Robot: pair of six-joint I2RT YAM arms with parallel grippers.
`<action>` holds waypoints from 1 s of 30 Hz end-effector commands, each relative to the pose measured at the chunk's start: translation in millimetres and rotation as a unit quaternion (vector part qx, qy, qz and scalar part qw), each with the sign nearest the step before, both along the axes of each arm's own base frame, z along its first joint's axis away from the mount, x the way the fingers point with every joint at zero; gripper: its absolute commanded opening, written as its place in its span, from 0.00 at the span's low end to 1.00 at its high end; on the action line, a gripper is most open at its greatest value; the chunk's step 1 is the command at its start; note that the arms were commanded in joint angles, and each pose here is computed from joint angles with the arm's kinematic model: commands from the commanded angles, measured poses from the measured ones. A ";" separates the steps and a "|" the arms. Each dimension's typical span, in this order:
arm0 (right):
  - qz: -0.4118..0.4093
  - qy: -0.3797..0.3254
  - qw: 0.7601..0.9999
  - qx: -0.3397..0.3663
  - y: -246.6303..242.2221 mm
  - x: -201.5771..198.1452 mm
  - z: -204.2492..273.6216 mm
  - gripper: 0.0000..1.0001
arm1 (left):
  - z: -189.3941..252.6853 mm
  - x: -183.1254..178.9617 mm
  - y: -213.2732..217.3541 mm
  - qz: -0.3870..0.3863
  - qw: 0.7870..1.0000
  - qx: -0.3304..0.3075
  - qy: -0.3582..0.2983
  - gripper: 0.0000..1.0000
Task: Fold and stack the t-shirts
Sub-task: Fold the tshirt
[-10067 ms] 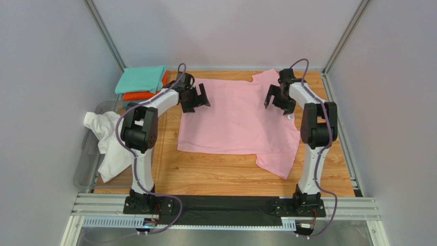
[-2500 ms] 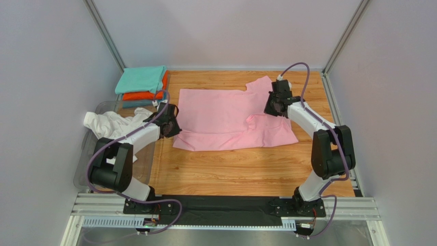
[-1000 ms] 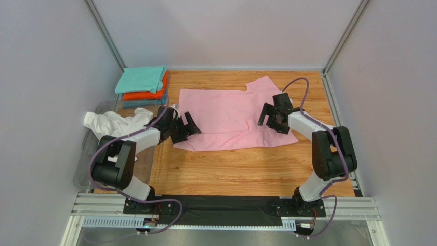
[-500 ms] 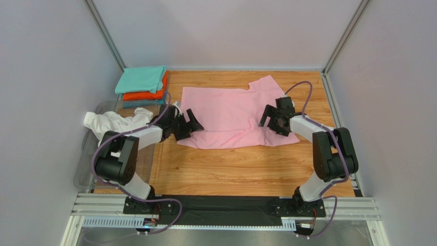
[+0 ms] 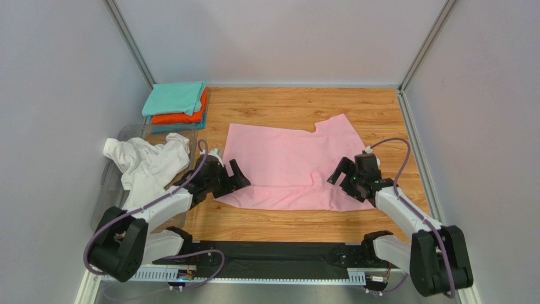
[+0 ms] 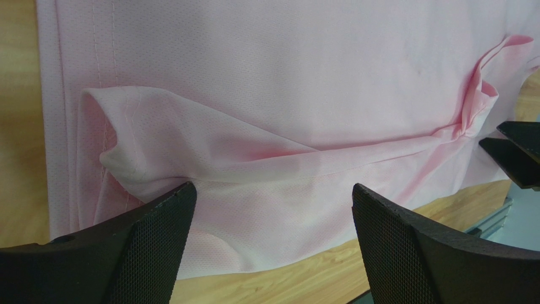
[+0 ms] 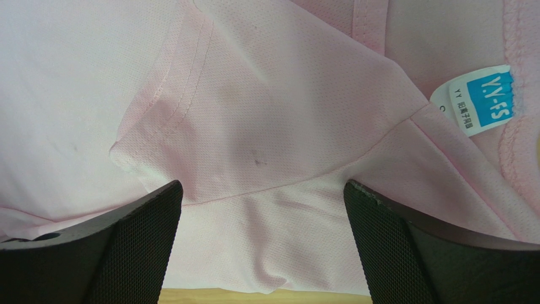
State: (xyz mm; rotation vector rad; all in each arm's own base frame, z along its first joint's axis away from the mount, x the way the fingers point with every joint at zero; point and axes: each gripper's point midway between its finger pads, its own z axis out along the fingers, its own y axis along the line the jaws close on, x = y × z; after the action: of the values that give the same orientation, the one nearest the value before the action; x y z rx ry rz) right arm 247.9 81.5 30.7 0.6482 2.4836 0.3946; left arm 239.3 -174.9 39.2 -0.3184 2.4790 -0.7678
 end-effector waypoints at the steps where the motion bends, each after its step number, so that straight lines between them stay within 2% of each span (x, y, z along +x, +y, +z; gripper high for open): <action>1: -0.023 0.107 0.994 0.016 -4.2 -71.4 -30.5 1.00 | -28.7 -49.2 25.7 0.035 0.996 0.043 0.067 0.99; 3: -0.036 0.113 0.992 0.035 -2.1 -86.0 -33.8 1.00 | -36.4 -69.6 35.9 0.045 0.994 0.060 0.083 0.99; 6: -0.060 0.094 0.992 0.064 1.4 -95.0 -27.4 1.00 | -33.7 -82.1 44.3 0.073 0.994 0.046 0.067 0.98; 7: -0.064 0.067 0.993 0.075 4.6 -92.4 -18.5 1.00 | -28.3 -83.0 44.0 0.075 0.996 0.031 0.049 0.98; 9: -0.065 0.073 0.992 0.077 3.3 -104.8 -18.3 1.00 | -24.8 -88.6 45.7 0.073 0.996 0.024 0.043 1.00; 12: -0.079 0.047 0.992 0.092 2.0 -109.4 -9.7 1.00 | -11.5 -91.2 43.4 0.071 0.997 -0.001 0.022 1.00; 15: -0.089 0.040 0.993 0.071 -7.8 -115.4 -5.3 1.00 | -9.4 -94.9 43.1 0.063 0.998 -0.001 0.022 1.00; 20: -0.048 0.021 0.996 0.069 -1.9 -106.8 18.1 1.00 | 2.0 -94.6 42.8 0.051 0.999 0.006 0.015 1.00; 28: -0.006 -0.045 0.998 0.041 -1.1 -73.1 79.3 1.00 | 63.8 -69.3 43.8 0.040 0.997 0.031 -0.051 1.00; 30: 0.003 -0.059 0.998 0.032 -0.9 -61.4 86.5 1.00 | 76.2 -54.8 47.5 0.048 0.995 0.056 -0.066 1.00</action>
State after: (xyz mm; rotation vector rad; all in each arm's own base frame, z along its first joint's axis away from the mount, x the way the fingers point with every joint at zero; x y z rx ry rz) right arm 167.3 80.2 96.7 0.7274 2.4250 0.5100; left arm 165.8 -133.1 90.5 -0.3948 2.4112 -0.6691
